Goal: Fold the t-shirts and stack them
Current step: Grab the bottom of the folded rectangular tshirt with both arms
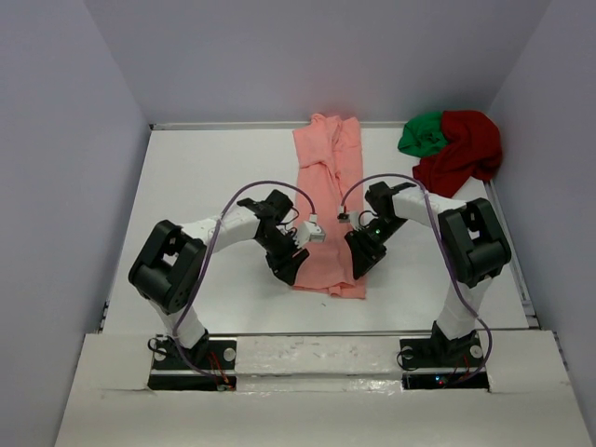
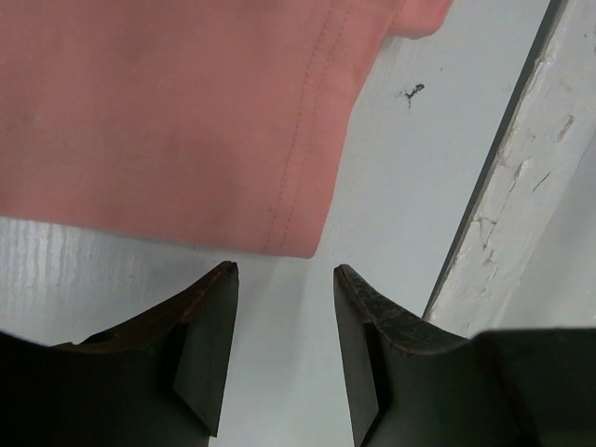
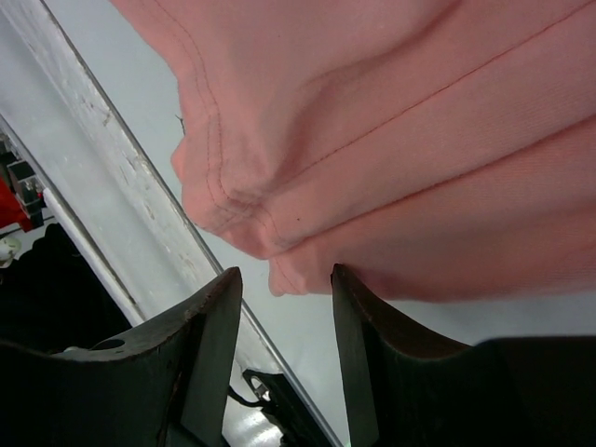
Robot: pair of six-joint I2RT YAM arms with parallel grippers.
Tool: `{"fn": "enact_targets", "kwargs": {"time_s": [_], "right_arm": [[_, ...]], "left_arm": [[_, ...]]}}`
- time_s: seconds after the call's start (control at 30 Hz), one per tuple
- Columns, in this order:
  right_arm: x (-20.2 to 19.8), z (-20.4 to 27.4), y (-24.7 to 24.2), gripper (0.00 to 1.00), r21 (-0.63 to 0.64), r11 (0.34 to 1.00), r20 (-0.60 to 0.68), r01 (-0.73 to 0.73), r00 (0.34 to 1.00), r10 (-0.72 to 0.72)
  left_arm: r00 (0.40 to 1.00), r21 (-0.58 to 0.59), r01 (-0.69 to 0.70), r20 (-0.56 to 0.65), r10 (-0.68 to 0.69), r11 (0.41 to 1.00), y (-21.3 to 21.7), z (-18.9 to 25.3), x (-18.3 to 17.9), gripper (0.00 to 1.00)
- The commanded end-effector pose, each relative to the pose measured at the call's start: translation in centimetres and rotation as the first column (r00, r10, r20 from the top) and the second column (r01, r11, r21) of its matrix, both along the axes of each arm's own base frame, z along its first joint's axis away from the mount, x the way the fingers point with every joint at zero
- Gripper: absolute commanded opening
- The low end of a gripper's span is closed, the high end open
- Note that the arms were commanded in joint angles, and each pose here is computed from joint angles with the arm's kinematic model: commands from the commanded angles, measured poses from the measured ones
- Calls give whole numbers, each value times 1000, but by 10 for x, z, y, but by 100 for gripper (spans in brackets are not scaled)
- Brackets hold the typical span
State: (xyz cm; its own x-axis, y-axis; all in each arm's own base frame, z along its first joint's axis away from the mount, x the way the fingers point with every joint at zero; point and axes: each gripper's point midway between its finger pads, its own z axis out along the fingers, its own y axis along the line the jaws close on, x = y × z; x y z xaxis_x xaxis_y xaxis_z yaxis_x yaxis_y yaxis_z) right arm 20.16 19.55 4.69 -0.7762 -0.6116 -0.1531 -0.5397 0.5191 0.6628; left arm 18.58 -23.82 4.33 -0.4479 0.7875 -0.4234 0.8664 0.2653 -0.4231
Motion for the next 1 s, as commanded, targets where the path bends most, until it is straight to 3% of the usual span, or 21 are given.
{"fn": "enact_targets", "kwargs": {"time_s": [0.0, 0.3, 0.53, 0.73, 0.87, 0.97], "right_arm": [[5, 8, -1, 50, -17, 1000, 7, 14, 1000, -14], [10, 10, -28, 55, -130, 991, 13, 39, 999, -37], [-1, 6, -39, 63, -167, 986, -31, 18, 999, -23], [0, 6, -39, 64, -170, 985, -36, 10, 999, -16], [1, 7, -38, 64, -163, 987, -42, 11, 999, -18], [-2, 7, -39, 64, -167, 986, -49, 8, 999, -17]], "left_arm": [[999, -36, 13, 41, -12, 999, -12, 19, 0, 54], [996, 43, 72, 45, -74, 996, -21, -1, -14, 47], [993, 111, 16, 118, -29, 994, -10, -7, -4, 50], [977, 125, -42, 212, 14, 991, -6, 3, 11, 50], [983, 146, -34, 186, 6, 989, -1, -6, 5, 46], [991, 130, -2, 133, -15, 992, -4, -8, -4, 37]]}}
